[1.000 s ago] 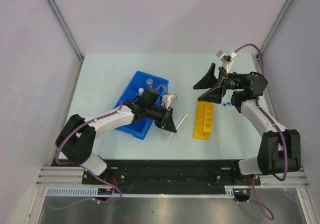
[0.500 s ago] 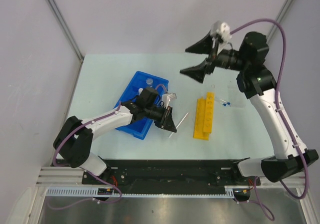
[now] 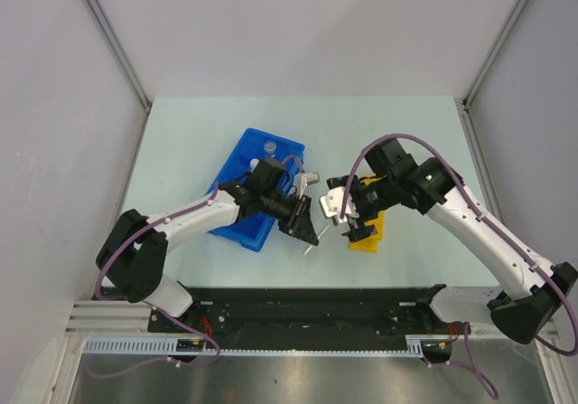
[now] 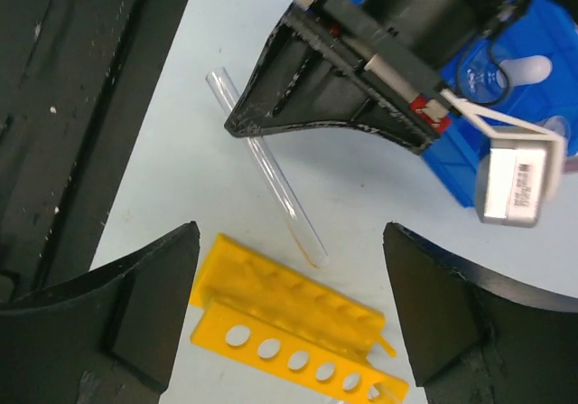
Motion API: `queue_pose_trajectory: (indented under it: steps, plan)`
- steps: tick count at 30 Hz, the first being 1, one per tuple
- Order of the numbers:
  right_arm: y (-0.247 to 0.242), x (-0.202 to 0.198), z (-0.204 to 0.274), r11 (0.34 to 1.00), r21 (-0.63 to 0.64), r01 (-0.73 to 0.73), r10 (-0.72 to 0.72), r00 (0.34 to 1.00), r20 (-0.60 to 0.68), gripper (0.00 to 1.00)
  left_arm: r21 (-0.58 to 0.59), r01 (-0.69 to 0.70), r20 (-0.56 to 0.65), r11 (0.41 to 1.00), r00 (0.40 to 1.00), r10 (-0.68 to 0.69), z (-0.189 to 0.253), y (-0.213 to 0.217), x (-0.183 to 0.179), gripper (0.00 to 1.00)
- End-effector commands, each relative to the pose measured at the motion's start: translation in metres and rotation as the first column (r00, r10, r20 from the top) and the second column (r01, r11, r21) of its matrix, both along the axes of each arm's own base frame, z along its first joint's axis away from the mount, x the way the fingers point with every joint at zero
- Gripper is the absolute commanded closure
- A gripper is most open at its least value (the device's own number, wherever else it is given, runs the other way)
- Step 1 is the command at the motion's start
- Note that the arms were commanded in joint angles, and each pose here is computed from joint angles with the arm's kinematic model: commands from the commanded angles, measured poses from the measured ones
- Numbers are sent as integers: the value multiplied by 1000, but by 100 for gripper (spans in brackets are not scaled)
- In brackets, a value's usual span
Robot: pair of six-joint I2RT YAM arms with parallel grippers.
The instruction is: Organize the chemistry lab equipment
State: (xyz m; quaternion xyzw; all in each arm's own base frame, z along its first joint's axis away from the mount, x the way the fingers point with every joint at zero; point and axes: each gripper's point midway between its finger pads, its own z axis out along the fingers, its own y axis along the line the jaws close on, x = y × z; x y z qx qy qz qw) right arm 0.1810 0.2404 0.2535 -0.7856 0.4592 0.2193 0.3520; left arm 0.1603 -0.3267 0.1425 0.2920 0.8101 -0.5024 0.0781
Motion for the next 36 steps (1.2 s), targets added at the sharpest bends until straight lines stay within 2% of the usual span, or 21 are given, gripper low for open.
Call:
queue_pose_trajectory:
  steps: [1, 3, 7, 15, 21, 28, 31, 34, 36]
  plan:
    - [-1, 6, -23, 992, -123, -23, 35, 995, 97, 17, -83, 49, 5, 995, 999, -49, 32, -3, -7, 79]
    - [0, 10, -36, 987, -161, -12, 31, 993, 114, 20, -88, 52, 2, 995, 999, -52, 33, -3, -8, 79]
    - [6, 15, -61, 974, -226, 10, 23, 989, 145, 34, -102, 62, -6, 993, 998, -63, 36, -4, -11, 79]
    - [14, 22, -81, 959, -282, 28, 32, 978, 207, 42, -110, 86, -21, 990, 996, -89, 36, -10, -16, 79]
    - [19, 13, -95, 943, -333, -2, 74, 976, 206, 53, -115, 78, -45, 990, 995, -83, 36, -11, -17, 78]
    - [17, 1, -101, 929, -369, -28, 107, 975, 197, 74, -114, 50, -60, 992, 997, -57, 37, -11, -14, 78]
    - [16, -1, -98, 935, -355, -21, 96, 976, 194, 80, -114, 18, -59, 993, 998, -25, 39, -9, -9, 76]
    - [15, -2, -91, 950, -312, -9, 65, 983, 172, 82, -134, -46, -41, 990, 998, 41, 49, -3, 1, 66]
    - [15, -3, -86, 964, -266, 3, 33, 991, 132, 83, -144, -104, -37, 984, 994, 99, 56, 1, 10, 54]
